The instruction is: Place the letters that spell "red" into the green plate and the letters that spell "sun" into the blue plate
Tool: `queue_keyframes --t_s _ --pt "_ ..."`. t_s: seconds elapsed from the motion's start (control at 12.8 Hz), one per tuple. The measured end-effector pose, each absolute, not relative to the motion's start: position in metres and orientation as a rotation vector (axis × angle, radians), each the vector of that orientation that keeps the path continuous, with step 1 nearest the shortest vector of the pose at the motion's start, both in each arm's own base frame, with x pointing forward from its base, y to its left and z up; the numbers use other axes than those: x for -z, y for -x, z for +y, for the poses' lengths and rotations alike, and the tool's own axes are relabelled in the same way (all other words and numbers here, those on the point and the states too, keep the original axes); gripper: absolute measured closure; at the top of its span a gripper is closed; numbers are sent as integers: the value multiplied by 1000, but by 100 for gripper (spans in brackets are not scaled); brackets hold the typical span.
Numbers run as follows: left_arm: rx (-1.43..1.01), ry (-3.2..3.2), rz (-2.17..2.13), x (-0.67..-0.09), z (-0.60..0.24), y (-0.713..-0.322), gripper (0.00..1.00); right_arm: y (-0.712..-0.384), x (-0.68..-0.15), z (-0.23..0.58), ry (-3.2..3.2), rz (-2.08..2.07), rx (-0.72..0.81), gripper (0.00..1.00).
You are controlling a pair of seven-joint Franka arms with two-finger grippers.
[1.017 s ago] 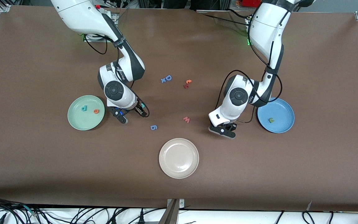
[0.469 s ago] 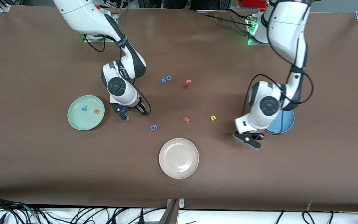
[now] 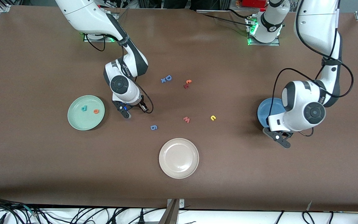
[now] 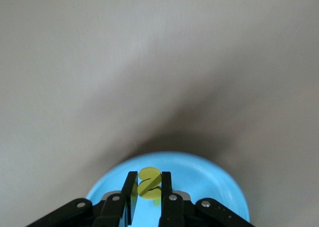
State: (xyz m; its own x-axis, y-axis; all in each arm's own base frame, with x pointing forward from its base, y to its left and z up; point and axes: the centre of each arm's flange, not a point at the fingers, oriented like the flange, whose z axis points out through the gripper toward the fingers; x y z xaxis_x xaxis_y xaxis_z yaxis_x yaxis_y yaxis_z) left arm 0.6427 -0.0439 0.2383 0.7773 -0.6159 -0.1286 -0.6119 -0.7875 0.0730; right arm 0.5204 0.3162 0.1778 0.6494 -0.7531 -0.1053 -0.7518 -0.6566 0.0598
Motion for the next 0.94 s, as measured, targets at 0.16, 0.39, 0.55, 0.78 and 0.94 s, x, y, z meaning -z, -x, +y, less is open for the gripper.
queue_keyframes --t_s 0.16,0.39,0.55,0.78,0.94 --pt "311 -2904 -976 -225 -26 -631 77 -519 -175 316 -2852 -1300 178 52" --pt "387 -2889 -940 -208 -20 -615 77 -519 -177 318 -2861 -1302 168 70" --pt "398 -2890 -926 -205 -17 -612 70 -519 -177 318 -2862 -1300 168 71" --pt "353 -2917 -890 -217 -21 -622 39 -522 -184 316 -2891 -1239 164 71" --pt "283 -2937 -885 -239 -35 -634 19 -535 -206 293 -2913 -1104 174 71"
